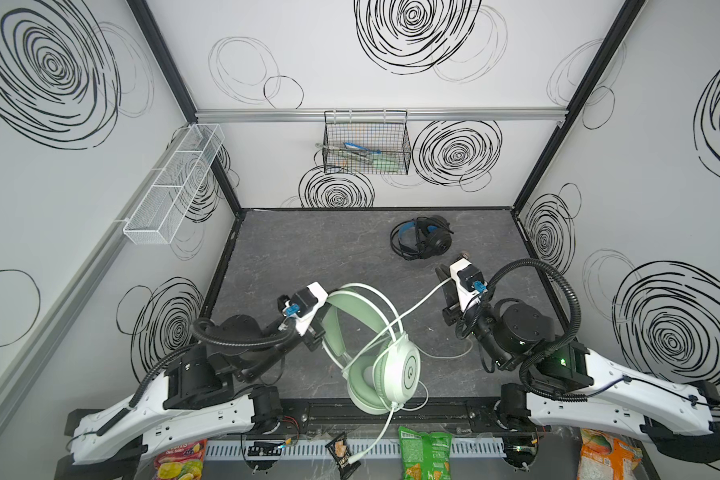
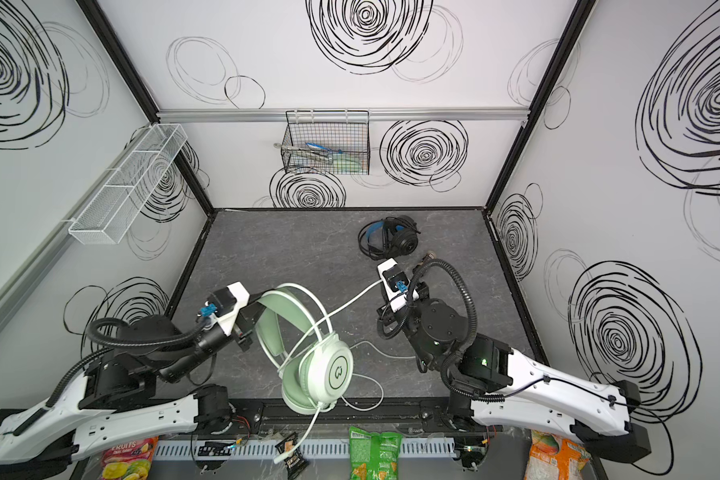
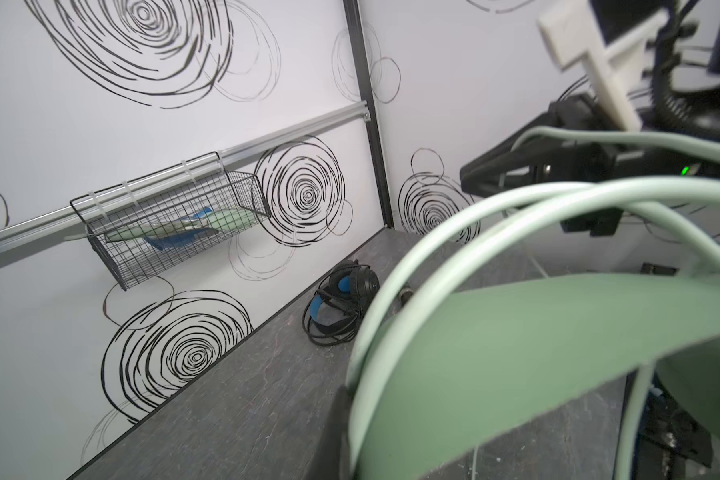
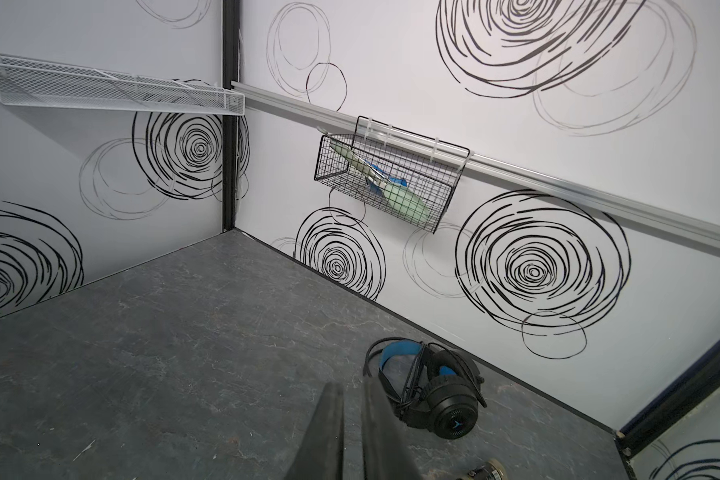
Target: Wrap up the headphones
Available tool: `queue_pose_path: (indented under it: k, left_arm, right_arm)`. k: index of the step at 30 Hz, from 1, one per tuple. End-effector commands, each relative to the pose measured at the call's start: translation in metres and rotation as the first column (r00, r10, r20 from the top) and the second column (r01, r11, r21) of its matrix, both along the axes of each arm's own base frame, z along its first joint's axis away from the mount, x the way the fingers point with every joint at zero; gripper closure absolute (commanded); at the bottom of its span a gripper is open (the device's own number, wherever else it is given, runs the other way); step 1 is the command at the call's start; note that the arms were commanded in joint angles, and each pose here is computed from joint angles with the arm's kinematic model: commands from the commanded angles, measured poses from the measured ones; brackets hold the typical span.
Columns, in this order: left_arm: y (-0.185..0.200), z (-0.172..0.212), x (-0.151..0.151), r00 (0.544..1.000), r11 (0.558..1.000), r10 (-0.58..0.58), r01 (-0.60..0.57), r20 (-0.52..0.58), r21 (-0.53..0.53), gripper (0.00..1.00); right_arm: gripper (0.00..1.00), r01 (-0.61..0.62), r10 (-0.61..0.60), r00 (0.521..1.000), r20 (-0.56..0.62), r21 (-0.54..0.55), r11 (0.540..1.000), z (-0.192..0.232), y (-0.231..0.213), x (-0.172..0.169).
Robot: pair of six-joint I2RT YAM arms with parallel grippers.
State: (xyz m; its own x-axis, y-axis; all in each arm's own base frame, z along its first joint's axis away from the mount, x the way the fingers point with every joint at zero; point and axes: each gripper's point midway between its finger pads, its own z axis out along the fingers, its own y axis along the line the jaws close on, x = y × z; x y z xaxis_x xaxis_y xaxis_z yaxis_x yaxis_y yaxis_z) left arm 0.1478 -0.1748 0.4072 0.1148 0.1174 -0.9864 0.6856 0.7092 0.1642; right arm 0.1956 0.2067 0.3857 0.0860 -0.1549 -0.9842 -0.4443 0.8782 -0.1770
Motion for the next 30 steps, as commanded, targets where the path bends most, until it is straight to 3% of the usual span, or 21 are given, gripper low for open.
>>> queue_pose_path:
  k: [1, 5, 11, 17, 24, 30]
  left_arm:
    - [0.029, 0.072, -0.015, 0.999, 0.953, -0.014, 0.027, 0.045, -0.303, 1.0]
    - [0.033, 0.081, -0.018, 0.998, 0.942, -0.028, 0.044, 0.053, -0.333, 1.0]
    - [0.039, 0.079, -0.009, 0.999, 0.943, 0.037, -0.023, 0.034, -0.333, 1.0]
    - [0.022, 0.089, -0.025, 0.994, 0.931, -0.091, 0.108, 0.064, -0.348, 1.0]
    - [0.014, 0.12, -0.044, 0.969, 0.857, -0.221, 0.246, 0.108, -0.452, 1.0]
    - [0.022, 0.145, -0.045, 0.966, 0.79, -0.212, 0.259, 0.149, -0.556, 1.0]
  right_arm:
    - [0.86, 0.037, -0.039, 0.999, 0.017, 0.131, 0.991, 0.017, -0.017, 0.005]
    - [0.89, 0.048, -0.049, 0.999, -0.002, 0.129, 0.99, 0.01, -0.017, 0.015]
    - [0.94, 0.074, -0.075, 0.997, 0.0, 0.168, 0.983, 0.011, -0.026, 0.019]
    - [0.89, 0.068, -0.065, 0.998, -0.025, 0.151, 0.986, 0.002, -0.019, 0.03]
    - [0.86, -0.047, 0.048, 0.999, -0.002, 0.186, 0.982, 0.001, 0.01, 0.03]
    - [0.85, -0.143, 0.144, 0.99, 0.011, 0.216, 0.966, -0.007, 0.039, 0.03]
